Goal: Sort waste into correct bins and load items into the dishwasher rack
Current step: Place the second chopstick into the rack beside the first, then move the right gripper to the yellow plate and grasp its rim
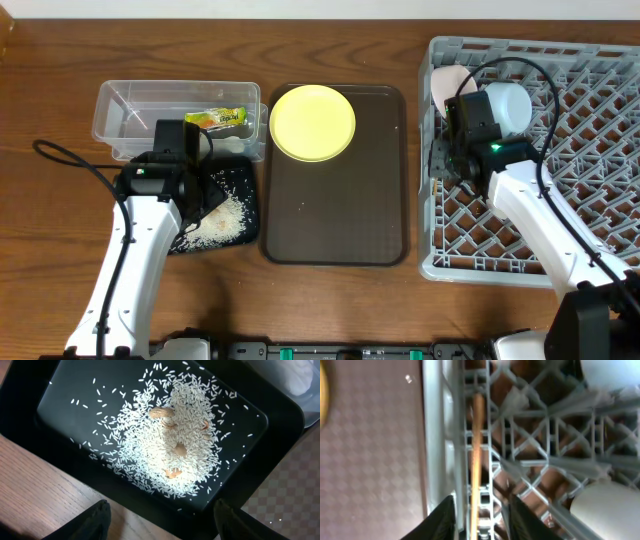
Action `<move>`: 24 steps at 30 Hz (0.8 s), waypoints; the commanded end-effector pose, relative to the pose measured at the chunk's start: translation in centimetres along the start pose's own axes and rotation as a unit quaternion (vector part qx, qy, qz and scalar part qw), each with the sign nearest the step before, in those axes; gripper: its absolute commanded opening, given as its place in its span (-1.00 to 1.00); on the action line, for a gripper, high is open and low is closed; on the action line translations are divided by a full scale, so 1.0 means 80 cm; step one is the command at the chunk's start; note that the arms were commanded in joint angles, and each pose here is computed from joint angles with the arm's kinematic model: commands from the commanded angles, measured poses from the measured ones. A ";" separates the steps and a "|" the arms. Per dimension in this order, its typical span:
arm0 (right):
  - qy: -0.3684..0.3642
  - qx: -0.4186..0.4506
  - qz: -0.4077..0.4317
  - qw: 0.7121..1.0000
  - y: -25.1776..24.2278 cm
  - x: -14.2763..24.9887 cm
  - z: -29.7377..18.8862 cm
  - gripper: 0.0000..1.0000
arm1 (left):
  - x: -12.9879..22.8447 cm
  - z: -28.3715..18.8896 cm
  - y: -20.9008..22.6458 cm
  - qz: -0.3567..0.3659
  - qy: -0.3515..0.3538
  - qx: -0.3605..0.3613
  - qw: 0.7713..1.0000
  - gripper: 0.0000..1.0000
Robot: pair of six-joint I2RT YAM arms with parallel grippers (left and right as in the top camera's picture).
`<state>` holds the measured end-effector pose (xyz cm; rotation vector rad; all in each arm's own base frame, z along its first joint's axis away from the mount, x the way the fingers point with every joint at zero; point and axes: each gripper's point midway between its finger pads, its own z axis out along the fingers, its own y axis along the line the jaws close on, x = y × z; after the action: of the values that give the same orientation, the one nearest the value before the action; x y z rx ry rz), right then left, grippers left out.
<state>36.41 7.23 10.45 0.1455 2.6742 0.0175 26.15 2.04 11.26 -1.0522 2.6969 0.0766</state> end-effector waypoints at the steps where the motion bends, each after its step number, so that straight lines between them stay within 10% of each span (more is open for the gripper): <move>1: -0.054 -0.037 -0.009 0.998 0.016 -0.029 -0.027 -0.27 | -0.005 -0.003 0.001 0.002 -0.006 0.000 1.000 0.39; 8: -0.130 -0.196 -0.049 0.971 0.109 -0.068 -0.061 -0.10 | -0.005 -0.003 0.001 0.002 -0.006 0.000 1.000 0.38; 24: -0.152 -0.199 -0.069 0.966 0.204 -0.064 0.067 -0.07 | -0.005 -0.003 0.001 0.002 -0.006 -0.001 1.000 0.38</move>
<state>44.48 22.77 10.30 -0.1989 2.2893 0.4772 26.15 2.03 11.26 -1.0522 2.6971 0.0761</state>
